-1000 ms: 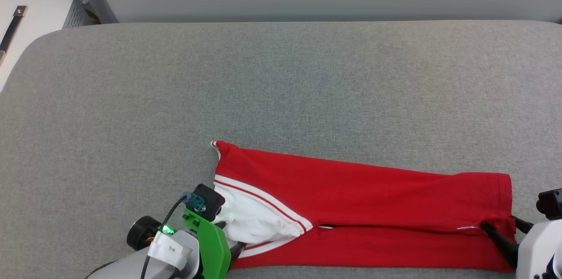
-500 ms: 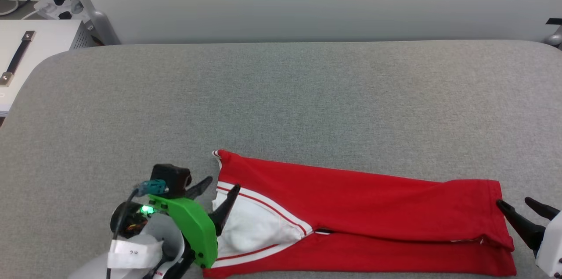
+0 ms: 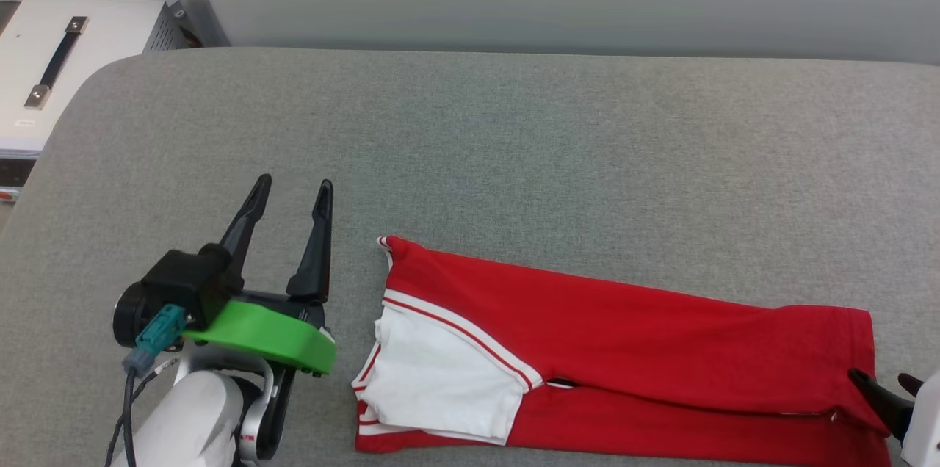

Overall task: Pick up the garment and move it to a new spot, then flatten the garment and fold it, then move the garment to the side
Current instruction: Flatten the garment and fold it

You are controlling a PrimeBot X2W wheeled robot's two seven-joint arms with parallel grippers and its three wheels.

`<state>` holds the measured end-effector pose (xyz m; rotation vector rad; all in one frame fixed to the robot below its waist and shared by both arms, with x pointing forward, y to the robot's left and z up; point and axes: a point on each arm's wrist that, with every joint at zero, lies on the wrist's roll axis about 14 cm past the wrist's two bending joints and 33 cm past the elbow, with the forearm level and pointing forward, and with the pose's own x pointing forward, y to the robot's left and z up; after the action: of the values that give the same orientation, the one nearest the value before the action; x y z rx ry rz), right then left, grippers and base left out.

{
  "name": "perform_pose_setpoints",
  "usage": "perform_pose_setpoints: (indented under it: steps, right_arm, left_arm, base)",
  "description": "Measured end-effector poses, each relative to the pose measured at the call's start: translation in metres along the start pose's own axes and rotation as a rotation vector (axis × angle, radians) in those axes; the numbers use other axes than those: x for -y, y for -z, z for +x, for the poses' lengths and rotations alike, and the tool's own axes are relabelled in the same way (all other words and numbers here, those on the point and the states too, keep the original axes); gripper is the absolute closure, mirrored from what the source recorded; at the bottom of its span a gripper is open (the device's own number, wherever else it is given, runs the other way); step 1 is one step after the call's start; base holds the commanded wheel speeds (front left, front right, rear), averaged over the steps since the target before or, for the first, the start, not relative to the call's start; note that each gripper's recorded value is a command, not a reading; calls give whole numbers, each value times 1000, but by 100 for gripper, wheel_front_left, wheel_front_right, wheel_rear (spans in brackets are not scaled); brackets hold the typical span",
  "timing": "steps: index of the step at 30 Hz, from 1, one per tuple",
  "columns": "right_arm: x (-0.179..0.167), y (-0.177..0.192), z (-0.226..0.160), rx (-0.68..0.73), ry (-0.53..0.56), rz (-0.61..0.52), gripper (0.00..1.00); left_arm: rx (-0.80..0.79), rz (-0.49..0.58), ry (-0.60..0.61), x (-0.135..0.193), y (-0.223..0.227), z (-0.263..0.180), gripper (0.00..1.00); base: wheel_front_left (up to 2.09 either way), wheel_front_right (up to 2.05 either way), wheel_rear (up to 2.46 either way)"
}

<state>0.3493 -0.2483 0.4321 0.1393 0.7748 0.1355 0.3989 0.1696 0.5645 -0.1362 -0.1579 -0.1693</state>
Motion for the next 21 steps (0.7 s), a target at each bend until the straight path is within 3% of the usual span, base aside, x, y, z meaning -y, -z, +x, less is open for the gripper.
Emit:
perform_pose_setpoints:
  steps: [8, 14, 21]
  right_arm:
    - [11, 16, 17, -72, 45, 52, 0]
    - [25, 30, 28, -131, 96, 74, 0]
    - [20, 38, 39, -168, 66, 134, 0]
  left_arm:
    - [85, 116, -42, -17, -12, -15, 0]
    - [53, 104, -73, -28, 3, -23, 0]
    - [35, 99, -111, -37, 12, -24, 0]
  base:
    - [0, 0, 0]
    - [0, 0, 0]
    - [0, 0, 0]
